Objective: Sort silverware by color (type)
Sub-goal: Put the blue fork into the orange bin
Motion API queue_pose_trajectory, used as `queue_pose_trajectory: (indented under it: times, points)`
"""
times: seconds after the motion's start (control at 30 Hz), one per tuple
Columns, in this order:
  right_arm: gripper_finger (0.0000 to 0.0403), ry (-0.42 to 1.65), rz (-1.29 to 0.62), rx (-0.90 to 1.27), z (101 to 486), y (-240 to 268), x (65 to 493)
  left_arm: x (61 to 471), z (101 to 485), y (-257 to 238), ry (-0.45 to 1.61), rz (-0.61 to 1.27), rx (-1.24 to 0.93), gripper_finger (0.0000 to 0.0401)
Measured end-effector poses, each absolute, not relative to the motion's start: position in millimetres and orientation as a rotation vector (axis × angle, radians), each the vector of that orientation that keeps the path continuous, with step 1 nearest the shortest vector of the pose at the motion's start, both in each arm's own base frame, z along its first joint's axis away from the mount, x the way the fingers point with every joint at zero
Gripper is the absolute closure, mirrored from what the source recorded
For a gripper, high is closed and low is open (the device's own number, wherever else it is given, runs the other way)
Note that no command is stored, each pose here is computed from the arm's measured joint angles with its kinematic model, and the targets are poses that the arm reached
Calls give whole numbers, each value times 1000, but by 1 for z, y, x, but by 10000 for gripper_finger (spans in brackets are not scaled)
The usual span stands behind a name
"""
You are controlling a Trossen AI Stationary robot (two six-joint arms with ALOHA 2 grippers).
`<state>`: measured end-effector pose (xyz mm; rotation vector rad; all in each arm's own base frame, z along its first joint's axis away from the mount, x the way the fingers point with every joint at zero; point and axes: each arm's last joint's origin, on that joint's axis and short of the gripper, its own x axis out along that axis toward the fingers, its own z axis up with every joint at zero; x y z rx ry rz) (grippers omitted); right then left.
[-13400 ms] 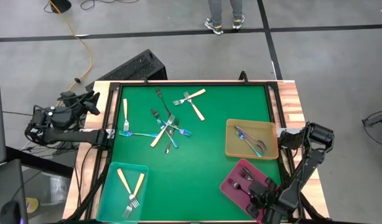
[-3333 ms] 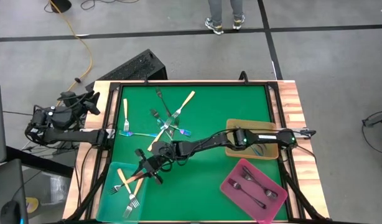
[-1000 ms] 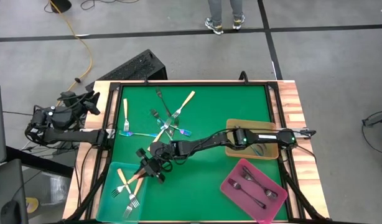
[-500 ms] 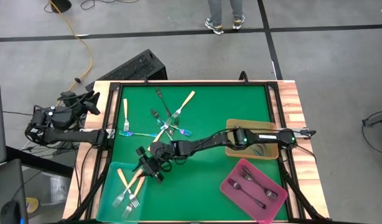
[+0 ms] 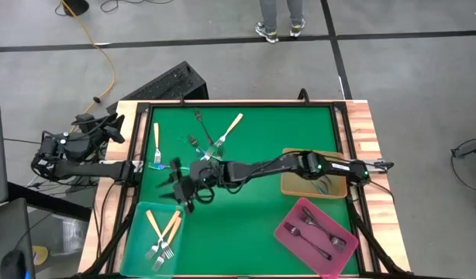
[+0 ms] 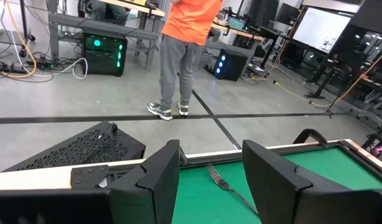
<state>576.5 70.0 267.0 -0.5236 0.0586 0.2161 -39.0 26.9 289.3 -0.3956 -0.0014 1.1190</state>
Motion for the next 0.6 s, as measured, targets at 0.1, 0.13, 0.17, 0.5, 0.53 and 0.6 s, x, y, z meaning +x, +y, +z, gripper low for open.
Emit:
queue_pose_trajectory:
  times: [0.1, 0.13, 0.17, 0.5, 0.53, 0.6]
  points:
    - [232, 134, 136, -529, 275, 55, 572, -39, 289, 27, -1, 1119, -396, 243]
    - [232, 166, 129, -528, 275, 50, 571, -39, 289, 27, -1, 1119, -395, 243]
    - [232, 202, 129, -528, 273, 44, 570, -39, 289, 27, -1, 1119, -396, 243]
    - [233, 503, 132, -503, 247, 1, 562, -39, 289, 27, -1, 1119, -395, 243]
    - [233, 521, 132, -501, 246, -2, 561, -39, 289, 27, -1, 1119, -395, 243]
    - [233, 545, 129, -495, 244, -7, 560, -39, 289, 27, -1, 1119, -395, 243]
